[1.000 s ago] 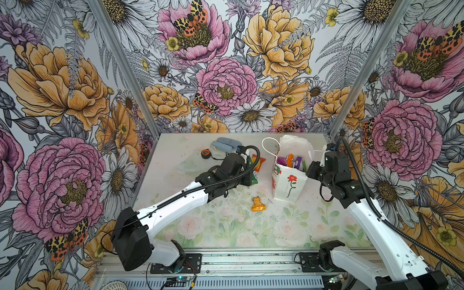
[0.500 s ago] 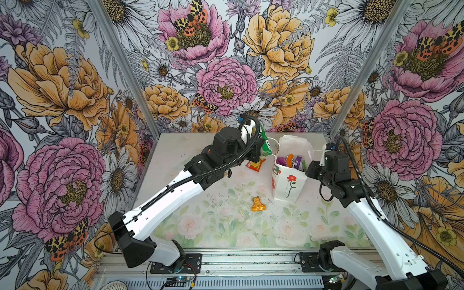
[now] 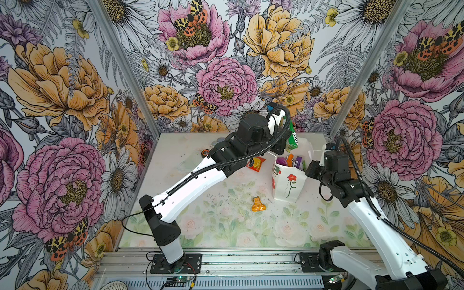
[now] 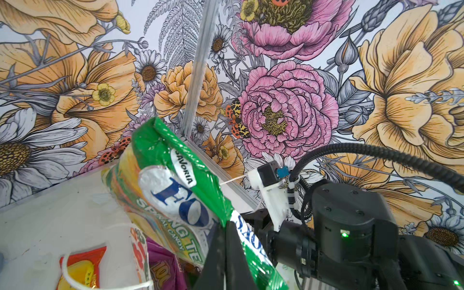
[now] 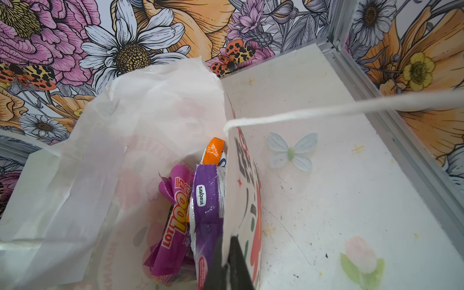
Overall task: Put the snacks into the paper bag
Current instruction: 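Carry the green bag over the paper bag's opening with the left gripper, then lower the green bag into the paper bag and open the left gripper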
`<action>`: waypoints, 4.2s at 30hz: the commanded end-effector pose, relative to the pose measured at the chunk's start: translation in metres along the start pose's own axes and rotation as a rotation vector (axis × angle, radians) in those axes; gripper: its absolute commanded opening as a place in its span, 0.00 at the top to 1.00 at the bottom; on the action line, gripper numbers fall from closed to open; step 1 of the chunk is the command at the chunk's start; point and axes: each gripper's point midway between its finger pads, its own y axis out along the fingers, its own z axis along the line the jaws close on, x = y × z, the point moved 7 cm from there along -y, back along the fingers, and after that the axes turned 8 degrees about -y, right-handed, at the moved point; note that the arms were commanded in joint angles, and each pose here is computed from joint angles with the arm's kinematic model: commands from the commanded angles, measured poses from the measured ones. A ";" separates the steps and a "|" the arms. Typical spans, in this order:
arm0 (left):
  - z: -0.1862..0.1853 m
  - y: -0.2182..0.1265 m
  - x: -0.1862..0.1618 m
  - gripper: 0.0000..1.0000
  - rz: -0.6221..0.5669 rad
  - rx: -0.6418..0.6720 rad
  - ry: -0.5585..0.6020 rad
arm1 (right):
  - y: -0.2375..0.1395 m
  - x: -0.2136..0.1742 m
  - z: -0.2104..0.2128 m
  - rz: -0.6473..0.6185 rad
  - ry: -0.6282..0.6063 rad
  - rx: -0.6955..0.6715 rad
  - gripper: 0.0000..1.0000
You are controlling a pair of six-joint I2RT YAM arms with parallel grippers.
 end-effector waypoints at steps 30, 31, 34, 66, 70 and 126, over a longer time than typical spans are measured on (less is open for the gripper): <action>0.020 0.092 -0.048 1.00 0.249 -0.029 0.022 | -0.002 0.005 0.001 -0.024 -0.005 0.012 1.00; 0.021 0.093 -0.050 1.00 0.255 -0.025 0.020 | -0.002 0.005 0.001 -0.024 -0.004 0.011 1.00; 0.026 0.094 -0.053 1.00 0.268 -0.011 0.013 | -0.003 0.005 0.001 -0.028 -0.004 0.011 1.00; 0.089 0.108 -0.096 1.00 0.454 0.197 -0.068 | -0.003 0.002 -0.001 -0.024 -0.002 0.006 1.00; 0.090 0.115 -0.105 1.00 0.473 0.193 -0.066 | -0.003 0.001 -0.001 -0.024 -0.001 0.004 1.00; 0.136 0.096 -0.104 0.93 0.511 0.437 -0.324 | 0.004 0.016 0.013 -0.001 -0.052 0.080 1.00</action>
